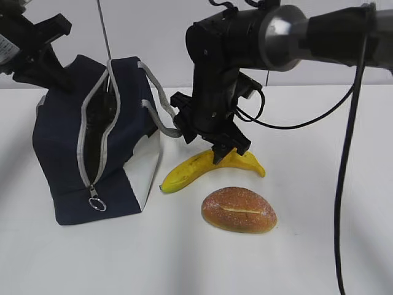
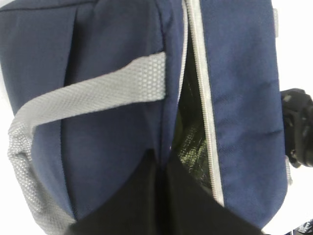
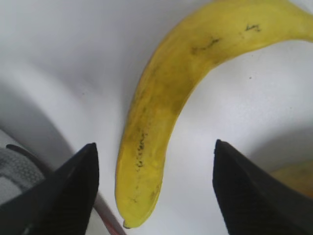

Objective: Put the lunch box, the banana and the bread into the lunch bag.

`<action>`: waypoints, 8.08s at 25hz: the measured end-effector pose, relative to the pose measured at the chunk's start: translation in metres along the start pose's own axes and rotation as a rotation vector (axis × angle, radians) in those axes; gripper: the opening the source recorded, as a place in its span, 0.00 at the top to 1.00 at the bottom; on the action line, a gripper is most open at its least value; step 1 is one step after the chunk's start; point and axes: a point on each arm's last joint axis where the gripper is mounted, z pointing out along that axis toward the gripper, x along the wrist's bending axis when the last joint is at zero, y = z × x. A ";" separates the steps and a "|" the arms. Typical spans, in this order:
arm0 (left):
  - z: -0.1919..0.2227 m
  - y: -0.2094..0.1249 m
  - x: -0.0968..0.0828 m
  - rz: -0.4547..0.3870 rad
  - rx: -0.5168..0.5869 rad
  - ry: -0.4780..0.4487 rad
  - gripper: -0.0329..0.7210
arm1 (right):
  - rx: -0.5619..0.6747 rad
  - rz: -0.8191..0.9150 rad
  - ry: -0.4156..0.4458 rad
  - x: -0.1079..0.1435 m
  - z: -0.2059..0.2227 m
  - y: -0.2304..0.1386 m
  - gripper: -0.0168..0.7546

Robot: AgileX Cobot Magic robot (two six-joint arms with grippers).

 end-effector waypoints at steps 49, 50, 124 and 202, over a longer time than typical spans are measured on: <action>0.000 0.000 0.002 0.012 0.003 0.025 0.96 | -0.125 -0.469 0.065 0.018 -0.047 0.089 0.59; 0.000 0.000 0.002 0.012 0.003 0.025 0.96 | -0.149 -0.508 0.088 0.022 -0.057 0.091 0.59; 0.000 0.005 0.004 -0.032 -0.058 0.040 0.96 | 0.103 -1.456 0.156 -0.055 -0.131 -0.016 0.23; 0.000 0.005 0.001 -0.047 -0.051 0.010 0.96 | 0.152 -1.318 0.732 0.030 -0.133 -0.030 0.43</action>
